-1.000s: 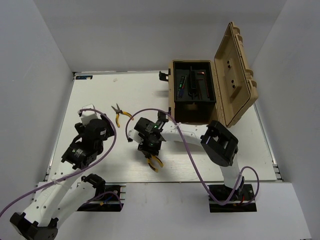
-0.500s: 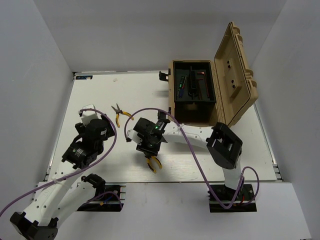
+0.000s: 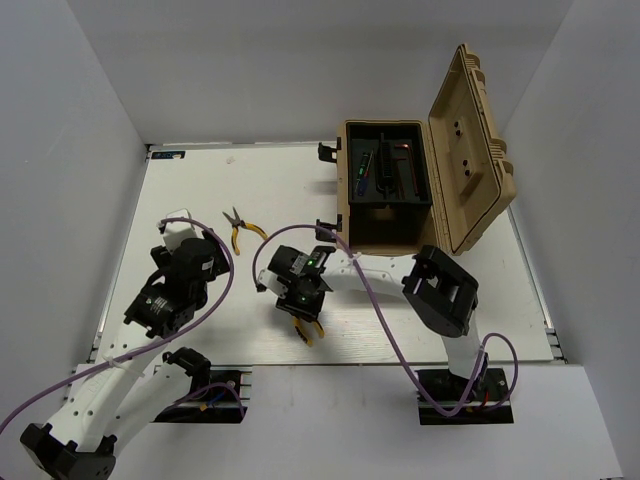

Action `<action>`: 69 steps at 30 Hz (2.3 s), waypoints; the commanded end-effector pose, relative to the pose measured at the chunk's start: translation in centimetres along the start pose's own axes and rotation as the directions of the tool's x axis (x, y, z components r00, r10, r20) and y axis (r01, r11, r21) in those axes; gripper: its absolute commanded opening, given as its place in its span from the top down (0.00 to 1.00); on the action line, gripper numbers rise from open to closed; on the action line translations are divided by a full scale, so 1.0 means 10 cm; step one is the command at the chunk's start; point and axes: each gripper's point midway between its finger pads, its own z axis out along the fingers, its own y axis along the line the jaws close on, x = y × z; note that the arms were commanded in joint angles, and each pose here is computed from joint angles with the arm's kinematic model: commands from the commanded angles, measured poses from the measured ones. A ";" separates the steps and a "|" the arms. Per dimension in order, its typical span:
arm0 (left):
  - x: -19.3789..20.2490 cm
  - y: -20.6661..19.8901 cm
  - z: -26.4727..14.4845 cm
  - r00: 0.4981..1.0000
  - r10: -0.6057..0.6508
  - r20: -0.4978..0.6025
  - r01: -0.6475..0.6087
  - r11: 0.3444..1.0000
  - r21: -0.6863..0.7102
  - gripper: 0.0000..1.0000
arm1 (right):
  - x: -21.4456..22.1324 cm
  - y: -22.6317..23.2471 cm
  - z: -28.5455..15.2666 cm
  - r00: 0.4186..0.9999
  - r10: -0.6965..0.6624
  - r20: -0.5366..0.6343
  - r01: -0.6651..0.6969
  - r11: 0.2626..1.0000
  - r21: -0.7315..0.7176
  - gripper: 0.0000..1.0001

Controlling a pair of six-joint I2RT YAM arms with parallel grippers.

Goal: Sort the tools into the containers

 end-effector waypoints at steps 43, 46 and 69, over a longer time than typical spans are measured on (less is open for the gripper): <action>0.61 -0.94 1.31 0.900 -0.030 -0.436 0.090 0.989 0.117 0.22 | 0.15 -1.57 -3.13 0.941 -0.221 0.258 -0.089 0.574 0.814 1.00; 0.80 -0.90 1.50 0.868 -0.006 -0.496 0.069 0.992 0.108 0.26 | 0.26 -1.75 -3.23 0.946 -0.239 0.221 -0.070 0.513 0.856 1.00; 0.74 -0.65 1.93 0.858 0.102 -0.504 -0.053 0.992 0.111 0.27 | 0.60 -1.76 -2.48 0.929 -0.293 0.225 0.041 0.688 0.725 0.46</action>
